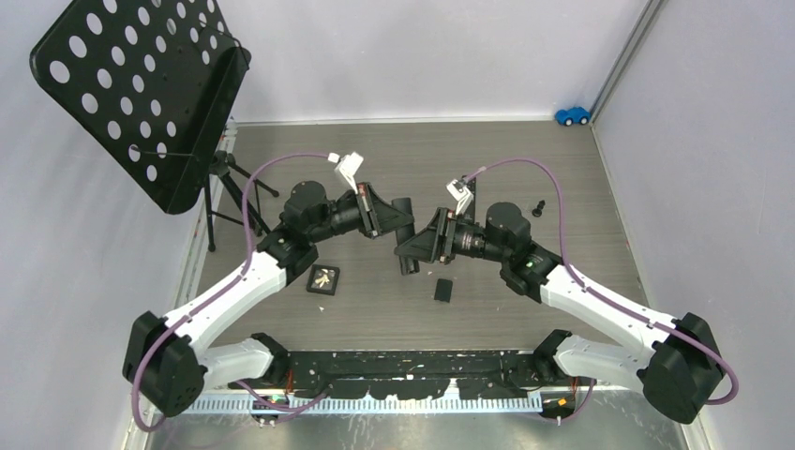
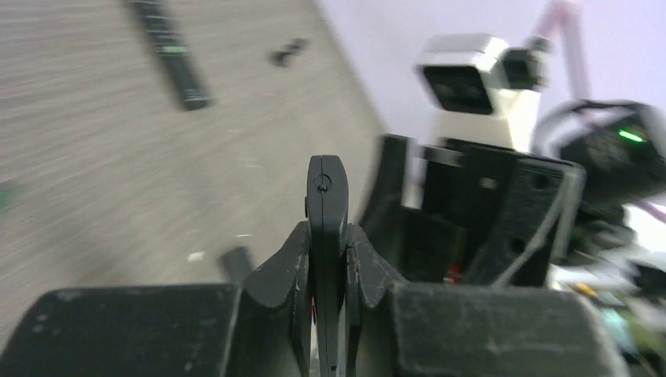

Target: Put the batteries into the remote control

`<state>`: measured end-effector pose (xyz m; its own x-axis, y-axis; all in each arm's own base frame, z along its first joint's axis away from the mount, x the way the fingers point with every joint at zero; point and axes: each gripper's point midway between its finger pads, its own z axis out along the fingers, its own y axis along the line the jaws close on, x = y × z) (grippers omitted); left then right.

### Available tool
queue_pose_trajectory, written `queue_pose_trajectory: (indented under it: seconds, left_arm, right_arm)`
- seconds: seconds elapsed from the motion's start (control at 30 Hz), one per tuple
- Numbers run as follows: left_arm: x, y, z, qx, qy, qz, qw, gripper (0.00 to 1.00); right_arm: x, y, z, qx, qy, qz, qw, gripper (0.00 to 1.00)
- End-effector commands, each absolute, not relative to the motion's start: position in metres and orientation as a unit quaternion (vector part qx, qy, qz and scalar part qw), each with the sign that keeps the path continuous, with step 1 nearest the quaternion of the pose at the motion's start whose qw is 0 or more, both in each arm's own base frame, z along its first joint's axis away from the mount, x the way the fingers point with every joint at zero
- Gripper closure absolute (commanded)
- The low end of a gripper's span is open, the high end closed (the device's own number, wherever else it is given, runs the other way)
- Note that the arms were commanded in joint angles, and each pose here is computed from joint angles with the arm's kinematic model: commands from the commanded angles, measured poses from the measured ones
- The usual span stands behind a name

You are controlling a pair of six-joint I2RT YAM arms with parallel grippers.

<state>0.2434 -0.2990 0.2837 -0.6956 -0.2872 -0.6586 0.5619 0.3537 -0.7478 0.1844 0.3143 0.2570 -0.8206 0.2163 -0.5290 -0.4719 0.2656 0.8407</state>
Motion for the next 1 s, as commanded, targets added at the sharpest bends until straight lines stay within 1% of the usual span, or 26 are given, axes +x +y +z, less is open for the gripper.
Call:
queue_pose_trajectory:
  seconds: [0.0, 0.1, 0.13, 0.2, 0.27, 0.37, 0.4, 0.47, 0.5, 0.53, 0.63, 0.73, 0.83, 0.9, 0.97]
  left_arm:
    - [0.292, -0.216, 0.22, 0.015, 0.831, -0.294, 0.472, 1.0]
    - [0.295, -0.181, 0.205, -0.016, 0.848, -0.21, 0.486, 1.0]
    - [0.293, -0.173, 0.203, -0.021, 0.851, -0.192, 0.488, 1.0]
    - [0.289, -0.159, 0.203, -0.028, 0.852, -0.168, 0.494, 1.0]
    - [0.284, -0.149, 0.205, -0.033, 0.85, -0.153, 0.504, 1.0]
    - [0.279, -0.138, 0.211, -0.04, 0.842, -0.145, 0.519, 1.0]
    - [0.278, -0.137, 0.213, -0.04, 0.84, -0.145, 0.521, 1.0]
    - [0.276, -0.136, 0.215, -0.035, 0.84, -0.145, 0.522, 1.0]
    - [0.275, -0.135, 0.215, -0.032, 0.84, -0.143, 0.522, 1.0]
    - [0.274, -0.135, 0.215, -0.03, 0.84, -0.144, 0.522, 1.0]
    - [0.272, -0.135, 0.216, -0.023, 0.839, -0.145, 0.523, 1.0]
    - [0.271, -0.136, 0.215, -0.016, 0.839, -0.147, 0.523, 1.0]
    - [0.273, -0.135, 0.214, -0.015, 0.841, -0.143, 0.522, 1.0]
    - [0.274, -0.133, 0.213, -0.018, 0.843, -0.133, 0.521, 1.0]
    - [0.276, -0.129, 0.214, -0.025, 0.842, -0.125, 0.525, 1.0]
  right_arm:
    - [0.211, 0.293, 0.23, -0.018, 0.806, 0.5, 0.317, 0.28]
    - [0.228, 0.278, 0.209, 0.038, 0.839, 0.436, 0.324, 0.29]
    - [0.237, 0.273, 0.202, 0.059, 0.85, 0.409, 0.327, 0.31]
    - [0.25, 0.267, 0.191, 0.087, 0.87, 0.361, 0.325, 0.38]
    - [0.271, 0.259, 0.181, 0.127, 0.884, 0.299, 0.337, 0.42]
    - [0.303, 0.263, 0.165, 0.151, 0.901, 0.224, 0.339, 0.51]
    - [0.312, 0.261, 0.147, 0.159, 0.915, 0.177, 0.327, 0.57]
    - [0.329, 0.272, 0.142, 0.17, 0.919, 0.151, 0.321, 0.65]
    - [0.336, 0.278, 0.127, 0.171, 0.925, 0.13, 0.313, 0.66]
    - [0.345, 0.288, 0.125, 0.169, 0.925, 0.123, 0.319, 0.67]
    - [0.363, 0.317, 0.126, 0.117, 0.929, 0.105, 0.334, 0.67]
    - [0.372, 0.338, 0.118, 0.036, 0.94, 0.099, 0.324, 0.67]
    - [0.369, 0.361, 0.109, -0.09, 0.942, 0.12, 0.302, 0.66]
    - [0.358, 0.371, 0.098, -0.205, 0.929, 0.127, 0.281, 0.61]
    - [0.353, 0.365, 0.088, -0.296, 0.907, 0.098, 0.282, 0.51]
